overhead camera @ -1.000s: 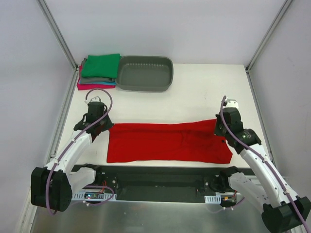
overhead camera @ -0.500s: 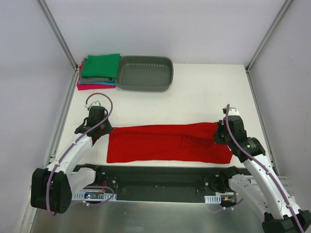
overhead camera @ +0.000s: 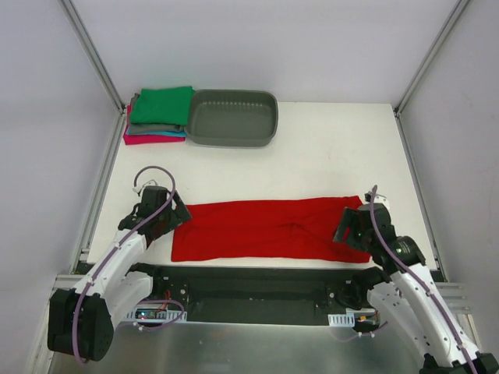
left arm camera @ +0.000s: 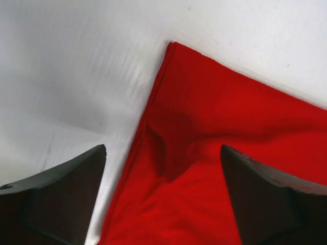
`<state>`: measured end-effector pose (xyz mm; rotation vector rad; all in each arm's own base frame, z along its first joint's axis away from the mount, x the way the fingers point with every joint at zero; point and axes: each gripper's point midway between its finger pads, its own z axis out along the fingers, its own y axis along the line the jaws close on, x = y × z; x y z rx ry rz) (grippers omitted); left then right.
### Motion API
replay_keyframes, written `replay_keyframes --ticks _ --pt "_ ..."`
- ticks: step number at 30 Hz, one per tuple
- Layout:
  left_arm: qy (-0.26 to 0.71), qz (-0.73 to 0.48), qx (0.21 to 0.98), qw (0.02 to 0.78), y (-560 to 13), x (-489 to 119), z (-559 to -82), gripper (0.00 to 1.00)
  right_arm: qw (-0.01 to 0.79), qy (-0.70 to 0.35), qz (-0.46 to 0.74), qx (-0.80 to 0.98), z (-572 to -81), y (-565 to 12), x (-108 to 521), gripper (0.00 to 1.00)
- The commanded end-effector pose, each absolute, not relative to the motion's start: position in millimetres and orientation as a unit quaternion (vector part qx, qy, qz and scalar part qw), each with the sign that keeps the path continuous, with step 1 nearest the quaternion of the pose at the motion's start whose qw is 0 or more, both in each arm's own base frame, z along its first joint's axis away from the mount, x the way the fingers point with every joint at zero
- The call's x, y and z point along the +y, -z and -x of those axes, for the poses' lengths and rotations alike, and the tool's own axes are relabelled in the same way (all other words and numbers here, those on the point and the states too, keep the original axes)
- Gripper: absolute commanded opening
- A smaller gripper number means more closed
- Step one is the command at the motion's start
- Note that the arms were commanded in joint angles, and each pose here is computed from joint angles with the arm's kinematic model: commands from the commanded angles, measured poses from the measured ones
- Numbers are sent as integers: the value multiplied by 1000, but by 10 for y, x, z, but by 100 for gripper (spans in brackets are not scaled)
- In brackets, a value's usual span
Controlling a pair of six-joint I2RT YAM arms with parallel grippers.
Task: Fold and stack the t-shirts
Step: Fold the other side of the tshirt into a rectangle
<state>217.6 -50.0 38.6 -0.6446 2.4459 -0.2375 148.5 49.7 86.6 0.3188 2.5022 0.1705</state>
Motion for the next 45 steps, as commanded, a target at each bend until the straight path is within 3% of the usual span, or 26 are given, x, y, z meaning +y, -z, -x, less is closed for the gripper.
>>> replay_keyframes --ticks 1,2,6,9,14,20,29,36,45 --pt "88 287 907 295 -536 -457 -2068 99 361 -53 -178 914 -1556 -1004 342 88" --pt "101 286 904 301 -612 -495 -2100 99 376 -60 -182 907 -1594 -1047 346 96" --pt "138 287 890 326 -894 -598 -2244 99 421 -162 -119 884 -1833 -1271 742 96" --pt "190 247 893 326 -1082 -823 -2379 99 408 -242 -45 879 -1947 -1341 1148 96" --pt "288 153 905 274 -1067 -1401 -2470 99 358 -215 6 908 -2204 -1175 1271 96" --pt "263 131 935 197 -639 -1526 -2325 99 283 -182 40 941 -2462 -911 1352 96" --pt "85 190 960 186 -172 -843 -1965 99 230 -206 49 950 -2448 -614 1493 96" --pt "70 194 961 183 -141 -798 -1954 99 200 -245 77 946 -2171 -545 1649 96" --pt "63 197 957 202 -184 -748 -1982 99 159 -284 160 932 -1420 -621 1802 96"
